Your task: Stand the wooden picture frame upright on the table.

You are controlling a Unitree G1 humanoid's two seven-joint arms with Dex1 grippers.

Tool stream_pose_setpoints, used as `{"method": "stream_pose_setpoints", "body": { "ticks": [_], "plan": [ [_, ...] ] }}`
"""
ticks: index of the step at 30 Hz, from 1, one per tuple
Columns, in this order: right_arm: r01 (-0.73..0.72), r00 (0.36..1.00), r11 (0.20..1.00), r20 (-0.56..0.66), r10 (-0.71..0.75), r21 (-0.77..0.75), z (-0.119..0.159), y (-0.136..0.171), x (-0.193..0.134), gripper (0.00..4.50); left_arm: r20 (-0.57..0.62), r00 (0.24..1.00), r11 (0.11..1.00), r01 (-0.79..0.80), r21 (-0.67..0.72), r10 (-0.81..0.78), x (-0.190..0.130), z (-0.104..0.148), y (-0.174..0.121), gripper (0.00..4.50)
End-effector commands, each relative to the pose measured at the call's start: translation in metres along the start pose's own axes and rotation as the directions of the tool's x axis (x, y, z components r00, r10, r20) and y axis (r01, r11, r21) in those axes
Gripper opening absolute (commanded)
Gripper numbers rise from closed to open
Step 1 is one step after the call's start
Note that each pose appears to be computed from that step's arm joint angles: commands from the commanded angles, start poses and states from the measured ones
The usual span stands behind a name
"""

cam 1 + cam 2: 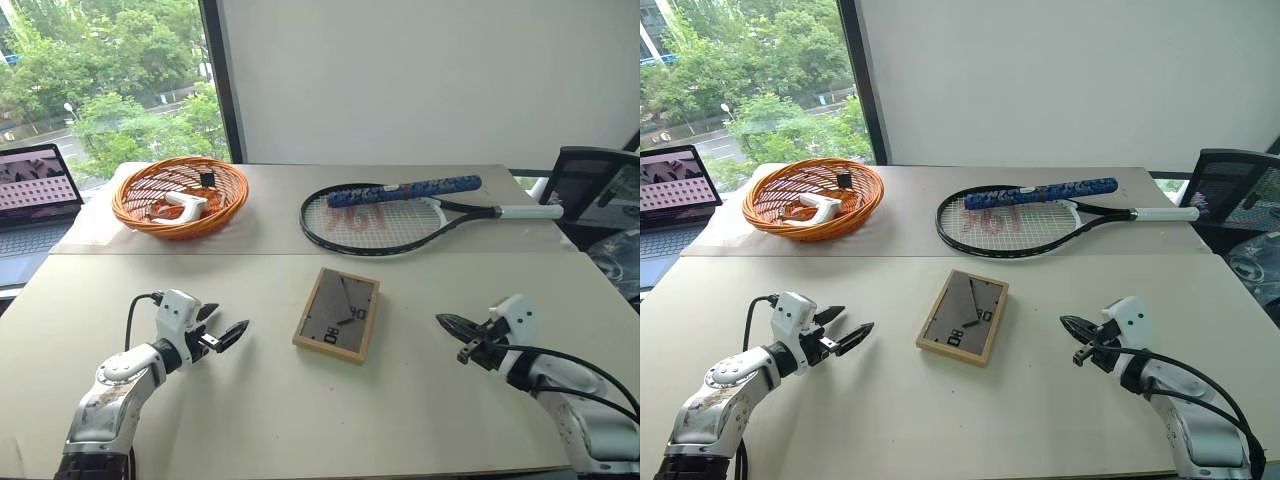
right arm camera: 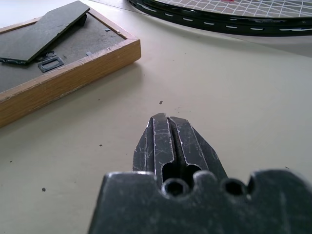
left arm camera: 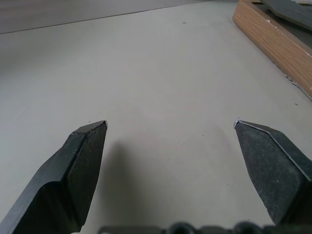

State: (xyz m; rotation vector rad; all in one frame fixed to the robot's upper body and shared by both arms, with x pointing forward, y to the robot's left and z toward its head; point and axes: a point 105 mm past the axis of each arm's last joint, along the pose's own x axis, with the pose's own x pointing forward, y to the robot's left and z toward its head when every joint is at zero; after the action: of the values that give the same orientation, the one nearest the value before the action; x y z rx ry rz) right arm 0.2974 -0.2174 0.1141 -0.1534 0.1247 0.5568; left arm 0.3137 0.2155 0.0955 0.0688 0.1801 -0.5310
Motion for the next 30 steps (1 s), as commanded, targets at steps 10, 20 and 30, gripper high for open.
{"method": "stream_pose_setpoints", "body": {
  "ticks": [10,20,30],
  "plan": [
    [-0.338,0.940,0.916,-0.117,0.320,-0.215,0.068,0.029,0.002,0.00,-0.022,0.941,0.927,0.338,0.163,-0.339,-0.012,0.063,-0.015,1.14],
    [-0.281,0.947,0.923,-0.229,0.223,-0.263,0.028,0.010,0.045,0.00,-0.169,0.900,0.873,0.431,0.227,-0.401,0.038,0.026,-0.056,0.05],
    [-0.388,0.915,0.877,-0.229,0.331,-0.283,0.018,0.029,0.100,0.00,-0.218,0.792,0.780,0.605,0.160,-0.570,0.046,0.020,-0.100,0.05]
  ]
}}
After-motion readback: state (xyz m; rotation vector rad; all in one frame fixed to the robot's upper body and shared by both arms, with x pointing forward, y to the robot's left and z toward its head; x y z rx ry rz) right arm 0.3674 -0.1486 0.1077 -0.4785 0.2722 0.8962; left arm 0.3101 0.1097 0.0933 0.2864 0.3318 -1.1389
